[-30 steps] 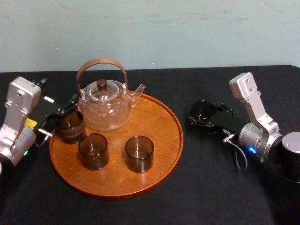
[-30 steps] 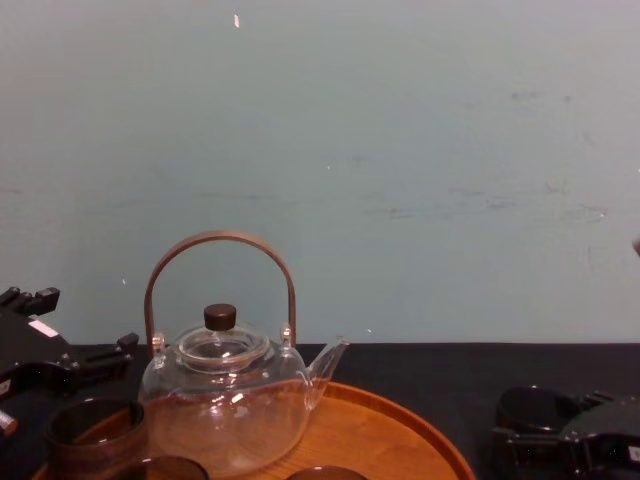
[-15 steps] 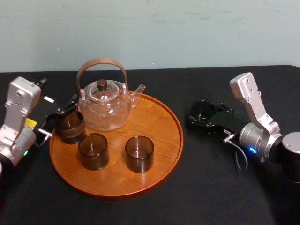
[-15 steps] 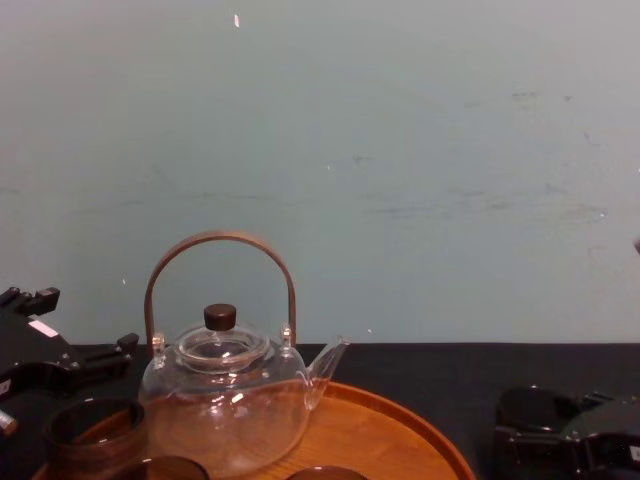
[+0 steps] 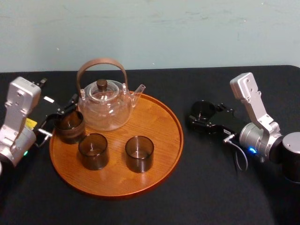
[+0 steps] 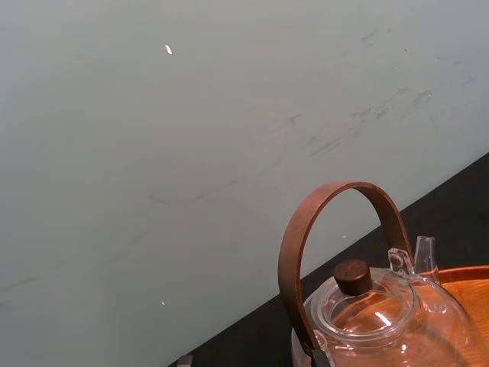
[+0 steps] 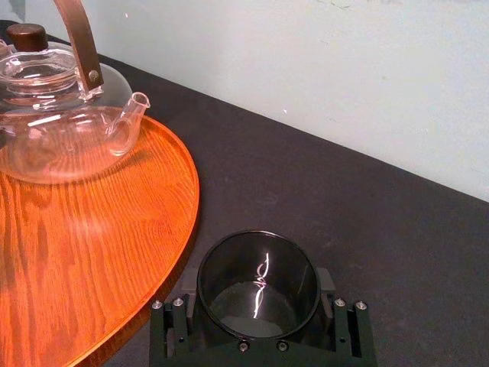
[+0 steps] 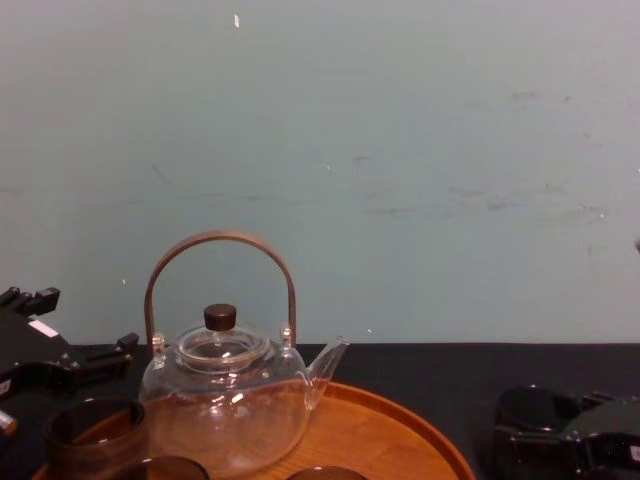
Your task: Pick up the glass from the table and place it on the tray.
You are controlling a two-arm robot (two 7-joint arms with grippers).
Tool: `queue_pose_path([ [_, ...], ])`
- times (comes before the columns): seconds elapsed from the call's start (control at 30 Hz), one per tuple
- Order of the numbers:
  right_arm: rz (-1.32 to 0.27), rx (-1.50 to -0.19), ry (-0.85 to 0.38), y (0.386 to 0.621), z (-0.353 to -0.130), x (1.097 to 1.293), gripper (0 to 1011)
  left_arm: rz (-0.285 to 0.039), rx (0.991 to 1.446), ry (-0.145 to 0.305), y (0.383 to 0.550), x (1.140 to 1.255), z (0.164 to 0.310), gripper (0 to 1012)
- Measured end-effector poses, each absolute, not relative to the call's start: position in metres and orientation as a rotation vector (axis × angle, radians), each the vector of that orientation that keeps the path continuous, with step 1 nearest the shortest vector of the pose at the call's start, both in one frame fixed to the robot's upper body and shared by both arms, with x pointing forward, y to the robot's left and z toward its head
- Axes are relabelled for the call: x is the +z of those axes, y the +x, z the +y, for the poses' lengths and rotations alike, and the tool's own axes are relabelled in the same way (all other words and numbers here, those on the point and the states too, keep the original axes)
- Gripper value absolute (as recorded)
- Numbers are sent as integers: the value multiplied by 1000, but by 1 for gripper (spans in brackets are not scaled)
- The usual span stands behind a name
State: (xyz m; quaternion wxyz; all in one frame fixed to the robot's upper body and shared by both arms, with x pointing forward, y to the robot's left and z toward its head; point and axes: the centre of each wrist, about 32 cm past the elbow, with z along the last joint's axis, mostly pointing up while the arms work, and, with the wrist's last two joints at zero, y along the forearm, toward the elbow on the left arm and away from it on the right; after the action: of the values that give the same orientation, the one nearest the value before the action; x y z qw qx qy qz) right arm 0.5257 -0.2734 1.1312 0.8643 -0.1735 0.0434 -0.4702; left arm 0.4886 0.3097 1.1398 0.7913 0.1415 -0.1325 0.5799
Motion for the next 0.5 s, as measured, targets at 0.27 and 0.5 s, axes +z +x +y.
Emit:
queue_pose_path([
  [0.27, 97, -975, -355, 525, -274, 1131, 905, -285, 1248, 304, 489, 1140, 310, 1002],
  [0.5, 77, -963, -337, 523, -273, 1138, 905, -285, 1248, 304, 489, 1140, 310, 1001],
])
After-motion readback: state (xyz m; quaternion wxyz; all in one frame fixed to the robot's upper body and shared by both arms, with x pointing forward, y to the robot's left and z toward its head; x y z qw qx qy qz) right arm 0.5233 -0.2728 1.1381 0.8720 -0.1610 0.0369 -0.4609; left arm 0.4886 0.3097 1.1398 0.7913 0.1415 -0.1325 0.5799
